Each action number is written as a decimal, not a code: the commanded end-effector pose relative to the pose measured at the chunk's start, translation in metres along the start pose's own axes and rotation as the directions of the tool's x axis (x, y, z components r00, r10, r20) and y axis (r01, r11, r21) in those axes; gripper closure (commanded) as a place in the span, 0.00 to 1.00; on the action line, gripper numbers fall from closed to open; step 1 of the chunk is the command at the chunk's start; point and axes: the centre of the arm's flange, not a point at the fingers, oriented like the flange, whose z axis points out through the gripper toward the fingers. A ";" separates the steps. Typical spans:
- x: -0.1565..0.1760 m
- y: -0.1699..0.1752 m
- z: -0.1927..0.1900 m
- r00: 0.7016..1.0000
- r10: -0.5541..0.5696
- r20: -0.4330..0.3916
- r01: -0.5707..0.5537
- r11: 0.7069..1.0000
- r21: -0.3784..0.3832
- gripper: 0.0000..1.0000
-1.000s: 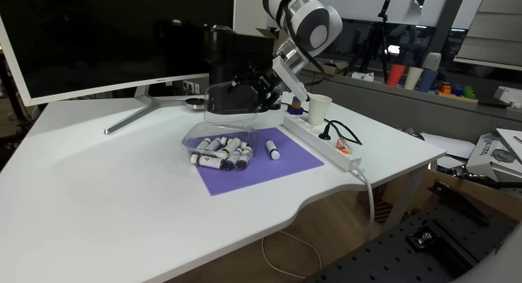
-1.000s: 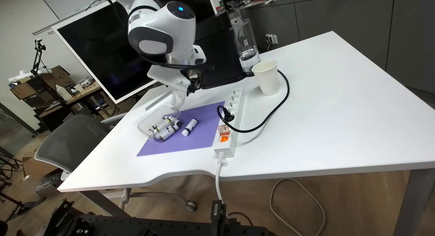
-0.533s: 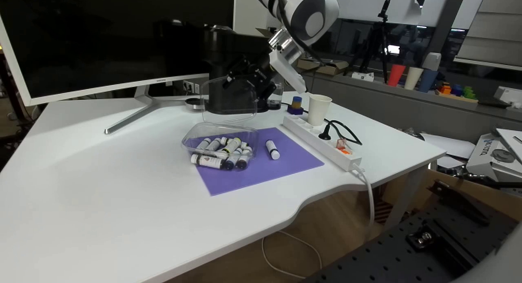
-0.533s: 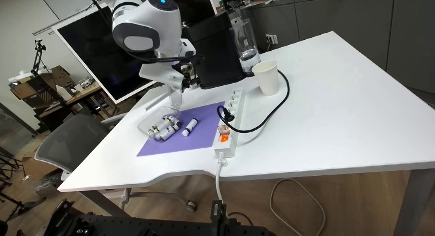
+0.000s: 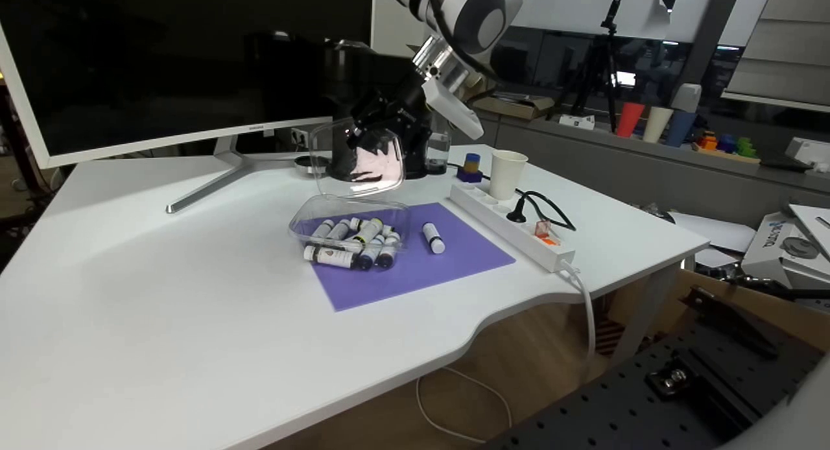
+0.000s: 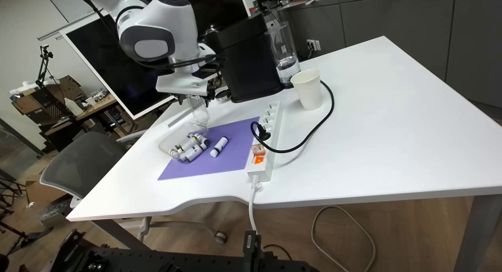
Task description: Close the lid on the clear container
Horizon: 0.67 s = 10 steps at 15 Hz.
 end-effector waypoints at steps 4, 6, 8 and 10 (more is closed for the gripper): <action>-0.005 -0.009 -0.013 0.991 -0.112 0.067 0.118 0.990 -0.081 0.00; -0.004 -0.009 -0.015 0.985 -0.151 0.079 0.159 0.982 -0.104 0.00; -0.002 -0.010 -0.016 0.978 -0.194 0.075 0.202 0.972 -0.121 0.00; 0.000 -0.013 -0.016 0.970 -0.231 0.073 0.238 0.965 -0.113 0.00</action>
